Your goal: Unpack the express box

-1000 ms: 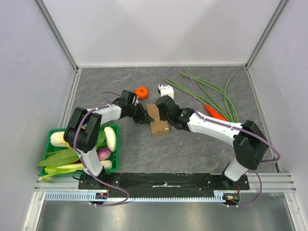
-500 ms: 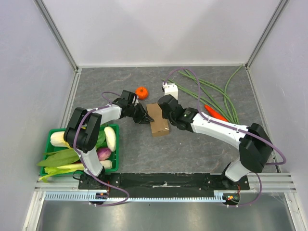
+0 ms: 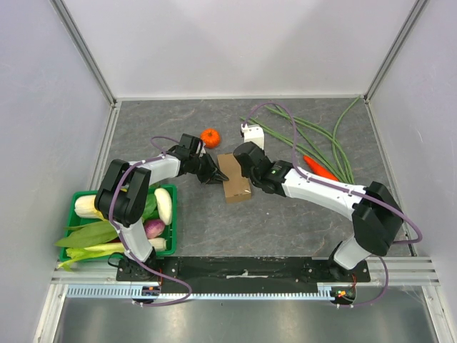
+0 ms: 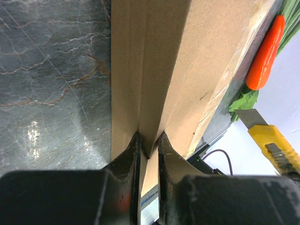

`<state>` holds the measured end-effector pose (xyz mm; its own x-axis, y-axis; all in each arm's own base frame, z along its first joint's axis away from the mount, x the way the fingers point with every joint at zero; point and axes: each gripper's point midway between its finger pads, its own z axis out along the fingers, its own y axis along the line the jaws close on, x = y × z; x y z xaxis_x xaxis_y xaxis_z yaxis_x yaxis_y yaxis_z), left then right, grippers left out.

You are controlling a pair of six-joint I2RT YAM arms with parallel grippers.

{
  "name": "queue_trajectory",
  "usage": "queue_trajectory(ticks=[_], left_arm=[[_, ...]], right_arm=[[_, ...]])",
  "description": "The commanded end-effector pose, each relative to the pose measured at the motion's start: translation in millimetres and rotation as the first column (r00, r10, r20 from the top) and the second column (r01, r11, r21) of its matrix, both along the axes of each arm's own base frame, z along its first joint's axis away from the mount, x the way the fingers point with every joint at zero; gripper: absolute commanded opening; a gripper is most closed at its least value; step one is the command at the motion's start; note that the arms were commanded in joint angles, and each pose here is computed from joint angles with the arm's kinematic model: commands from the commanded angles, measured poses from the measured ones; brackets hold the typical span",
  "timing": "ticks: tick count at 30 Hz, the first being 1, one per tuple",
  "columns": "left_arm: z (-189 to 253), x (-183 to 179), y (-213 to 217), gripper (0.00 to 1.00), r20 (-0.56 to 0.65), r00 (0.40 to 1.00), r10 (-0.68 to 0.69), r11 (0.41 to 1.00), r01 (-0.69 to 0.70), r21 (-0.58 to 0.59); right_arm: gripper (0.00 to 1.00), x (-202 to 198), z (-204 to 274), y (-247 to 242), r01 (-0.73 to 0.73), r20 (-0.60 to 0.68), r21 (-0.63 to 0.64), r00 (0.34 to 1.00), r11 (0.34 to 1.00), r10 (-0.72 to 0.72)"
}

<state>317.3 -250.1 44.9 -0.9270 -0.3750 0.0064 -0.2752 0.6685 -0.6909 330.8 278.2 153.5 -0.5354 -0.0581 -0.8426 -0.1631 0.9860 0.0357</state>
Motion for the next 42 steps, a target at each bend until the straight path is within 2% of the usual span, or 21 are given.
queue_trajectory(ticks=[1, 30, 32, 36, 42], left_arm=[[-55, -17, 34, 0.10, -0.078, 0.996, 0.049, 0.976, -0.031, 0.216], [-56, -18, 34, 0.11, -0.082, 0.995, 0.050, 0.976, -0.031, 0.216], [-56, -17, 33, 0.14, -0.081, 0.996, 0.050, 0.976, -0.031, 0.215], [-54, -16, 32, 0.26, -0.076, 0.996, 0.046, 0.977, -0.029, 0.209], [-46, -11, 26, 0.53, -0.036, 0.999, 0.035, 0.986, -0.028, 0.167]], right_arm=[[0.00, 4, -6, -3, 0.027, 0.007, -0.009, 1.000, 1.000, -0.027], [0.00, 0, -41, -5, -0.007, -0.052, -0.087, 0.999, 0.996, 0.003], [0.00, -1, -43, -4, -0.025, -0.058, -0.095, 0.998, 0.995, 0.020], [0.00, -4, -49, -6, -0.055, -0.069, -0.117, 0.996, 0.992, 0.047], [0.00, -8, -52, -2, -0.088, -0.083, -0.112, 0.993, 0.990, 0.079]])
